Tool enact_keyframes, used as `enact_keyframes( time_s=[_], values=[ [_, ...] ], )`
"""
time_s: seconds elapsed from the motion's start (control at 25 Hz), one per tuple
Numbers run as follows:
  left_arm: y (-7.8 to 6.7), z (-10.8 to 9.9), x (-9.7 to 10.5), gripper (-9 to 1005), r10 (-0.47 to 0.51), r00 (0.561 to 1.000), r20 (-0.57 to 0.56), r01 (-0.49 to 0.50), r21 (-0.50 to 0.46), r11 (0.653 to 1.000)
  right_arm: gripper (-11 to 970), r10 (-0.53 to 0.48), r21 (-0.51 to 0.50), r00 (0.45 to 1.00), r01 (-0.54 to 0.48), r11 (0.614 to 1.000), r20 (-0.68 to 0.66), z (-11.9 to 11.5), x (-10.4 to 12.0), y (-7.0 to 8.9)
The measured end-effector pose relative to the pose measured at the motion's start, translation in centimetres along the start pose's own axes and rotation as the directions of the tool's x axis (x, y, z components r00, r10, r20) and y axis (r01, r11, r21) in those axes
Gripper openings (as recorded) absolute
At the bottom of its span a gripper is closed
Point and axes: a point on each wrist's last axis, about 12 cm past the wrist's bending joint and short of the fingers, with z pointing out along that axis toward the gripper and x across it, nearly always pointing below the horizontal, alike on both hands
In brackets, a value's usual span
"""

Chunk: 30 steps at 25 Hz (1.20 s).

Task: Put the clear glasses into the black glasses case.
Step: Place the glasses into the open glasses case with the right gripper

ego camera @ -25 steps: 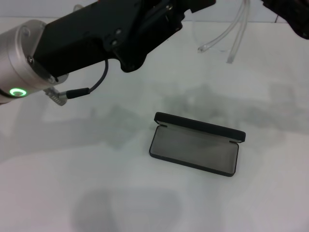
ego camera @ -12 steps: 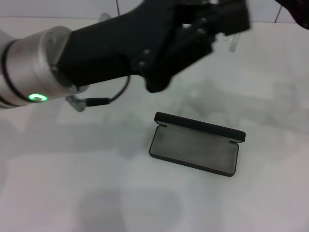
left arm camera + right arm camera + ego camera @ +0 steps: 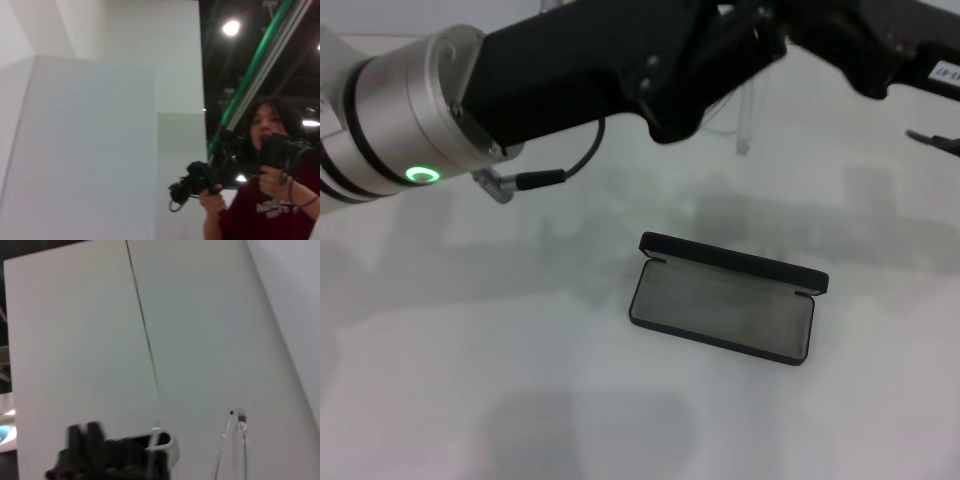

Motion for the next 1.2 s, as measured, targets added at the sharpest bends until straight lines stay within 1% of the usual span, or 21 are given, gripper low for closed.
enact_keyframes(
  time_s=[0.2, 0.36, 0.8, 1.2],
  values=[
    [0.2, -0.7, 0.1, 55, 0.016, 1.000, 0.011, -0.015, -0.063, 0.998, 53, -0.002, -0.015, 1.000, 0.001, 1.000, -0.013, 0.4, 0.0, 0.0],
    [0.4, -0.9, 0.2, 55, 0.023, 1.000, 0.007, -0.023, -0.092, 0.995, 53, -0.001, -0.015, 1.000, 0.000, 1.000, -0.013, 0.5, 0.0, -0.1],
    [1.1, -1.3, 0.5, 55, 0.023, 1.000, 0.000, -0.023, -0.134, 0.991, 53, -0.007, -0.019, 1.000, 0.006, 1.000, -0.014, 0.7, -0.1, -0.1],
    [1.3, -1.5, 0.9, 55, 0.010, 1.000, -0.006, -0.011, -0.151, 0.989, 52, -0.007, -0.022, 1.000, 0.007, 1.000, -0.015, 0.7, -0.1, -0.1]
  ],
)
